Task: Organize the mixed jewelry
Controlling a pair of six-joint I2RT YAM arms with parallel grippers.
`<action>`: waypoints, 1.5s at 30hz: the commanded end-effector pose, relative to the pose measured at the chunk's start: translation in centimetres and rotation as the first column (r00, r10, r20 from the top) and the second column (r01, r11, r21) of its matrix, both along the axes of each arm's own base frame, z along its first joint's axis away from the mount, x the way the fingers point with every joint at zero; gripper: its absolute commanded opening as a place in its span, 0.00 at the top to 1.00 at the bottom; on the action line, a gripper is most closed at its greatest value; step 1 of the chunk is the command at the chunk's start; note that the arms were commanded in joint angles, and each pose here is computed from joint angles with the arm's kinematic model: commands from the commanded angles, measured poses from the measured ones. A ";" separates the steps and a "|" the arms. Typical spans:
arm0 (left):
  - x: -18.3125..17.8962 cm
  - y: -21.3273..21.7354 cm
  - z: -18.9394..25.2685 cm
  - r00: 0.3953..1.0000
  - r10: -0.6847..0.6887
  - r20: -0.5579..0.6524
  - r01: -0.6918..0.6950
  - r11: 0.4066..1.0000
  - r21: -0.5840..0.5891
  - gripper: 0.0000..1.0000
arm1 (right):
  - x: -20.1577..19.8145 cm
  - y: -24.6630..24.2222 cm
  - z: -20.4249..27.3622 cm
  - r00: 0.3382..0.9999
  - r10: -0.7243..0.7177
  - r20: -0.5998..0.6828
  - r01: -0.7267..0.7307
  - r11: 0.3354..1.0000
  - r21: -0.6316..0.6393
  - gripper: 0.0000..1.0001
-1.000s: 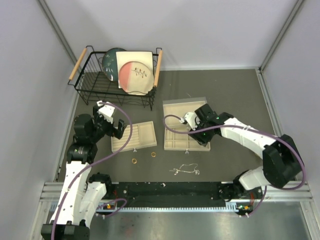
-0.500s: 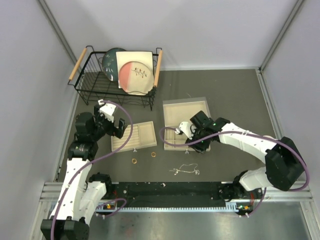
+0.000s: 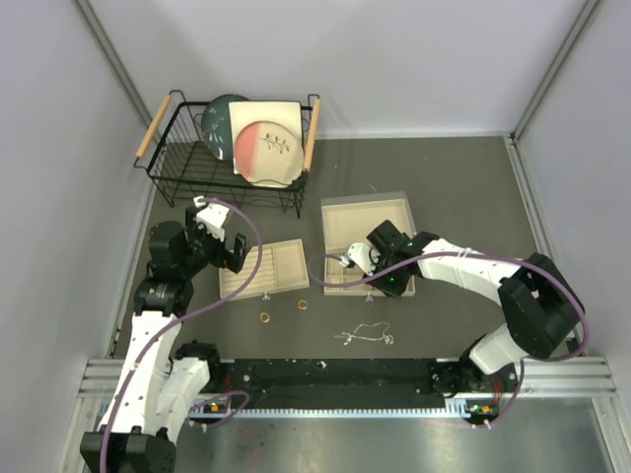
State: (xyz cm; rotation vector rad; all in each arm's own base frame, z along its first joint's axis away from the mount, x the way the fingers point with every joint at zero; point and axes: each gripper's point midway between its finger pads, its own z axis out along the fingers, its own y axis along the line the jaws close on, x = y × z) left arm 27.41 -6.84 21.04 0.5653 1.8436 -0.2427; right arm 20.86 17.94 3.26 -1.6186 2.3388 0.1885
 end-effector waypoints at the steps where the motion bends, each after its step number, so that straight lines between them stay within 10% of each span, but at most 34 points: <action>1: 0.6 0.3 1.8 0.997 0.005 0.079 -0.006 1.000 0.012 0.01 | 1.3 1.0 0.1 0.998 0.014 0.059 -0.015 1.000 0.015 0.83; 15: 0.4 0.3 1.1 0.997 0.003 0.073 -0.005 1.000 0.020 0.01 | 2.4 1.3 1.6 0.992 0.049 0.114 -0.050 0.999 0.013 0.99; 45: 0.9 0.2 2.1 0.997 0.003 0.079 -0.004 1.000 0.008 0.01 | 3.1 0.5 2.4 0.948 0.281 0.147 -0.271 0.959 -0.084 1.00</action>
